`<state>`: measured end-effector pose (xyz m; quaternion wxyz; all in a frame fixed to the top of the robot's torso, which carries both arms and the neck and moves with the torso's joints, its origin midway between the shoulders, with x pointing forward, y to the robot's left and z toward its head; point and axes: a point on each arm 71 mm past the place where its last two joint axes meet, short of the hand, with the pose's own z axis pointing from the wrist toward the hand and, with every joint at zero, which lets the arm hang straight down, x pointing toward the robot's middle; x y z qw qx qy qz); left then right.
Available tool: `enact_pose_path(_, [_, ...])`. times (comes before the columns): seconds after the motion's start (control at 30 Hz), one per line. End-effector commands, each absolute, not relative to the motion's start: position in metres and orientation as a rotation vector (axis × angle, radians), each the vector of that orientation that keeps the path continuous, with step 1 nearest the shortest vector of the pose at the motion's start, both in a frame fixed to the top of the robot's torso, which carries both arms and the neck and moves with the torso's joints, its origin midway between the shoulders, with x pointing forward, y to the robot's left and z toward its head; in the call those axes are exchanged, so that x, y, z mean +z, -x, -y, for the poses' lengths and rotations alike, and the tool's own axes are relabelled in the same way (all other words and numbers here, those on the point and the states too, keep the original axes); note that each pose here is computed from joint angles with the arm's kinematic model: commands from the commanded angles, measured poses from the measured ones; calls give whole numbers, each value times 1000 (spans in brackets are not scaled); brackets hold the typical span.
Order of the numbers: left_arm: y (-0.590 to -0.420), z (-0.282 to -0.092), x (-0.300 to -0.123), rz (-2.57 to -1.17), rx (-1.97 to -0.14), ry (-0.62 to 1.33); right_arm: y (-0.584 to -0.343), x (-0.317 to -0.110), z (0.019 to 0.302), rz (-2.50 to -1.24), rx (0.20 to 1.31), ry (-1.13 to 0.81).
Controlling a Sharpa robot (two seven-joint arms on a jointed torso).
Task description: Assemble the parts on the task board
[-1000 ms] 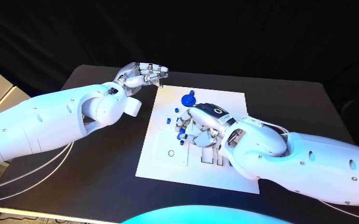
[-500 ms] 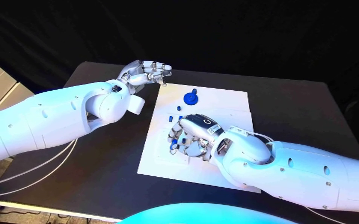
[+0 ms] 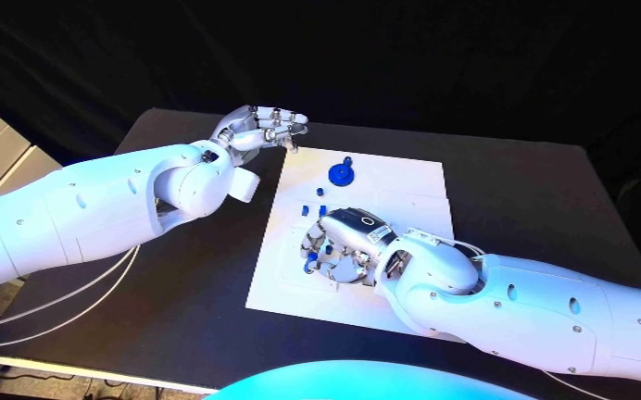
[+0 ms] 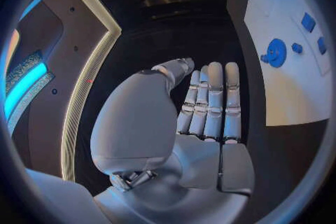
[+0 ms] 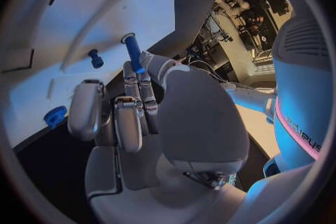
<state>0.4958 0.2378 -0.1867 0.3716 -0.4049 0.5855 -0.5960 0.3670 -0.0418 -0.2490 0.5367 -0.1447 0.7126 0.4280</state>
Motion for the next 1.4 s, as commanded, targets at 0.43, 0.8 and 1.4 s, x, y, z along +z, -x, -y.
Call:
enact_pose_path(0.43, [-495, -236, -186, -1502, -1549, 1036, -367, -255, 41, -1718, 954, 421])
enact_pose_path(0.8, [-495, -237, -186, -1503, -1549, 1036, -363, -257, 36, -1711, 983, 446])
enact_pose_path(1.4, [-495, -239, -186, -1502, -1544, 1039, -361, -253, 49, -1635, 1015, 374])
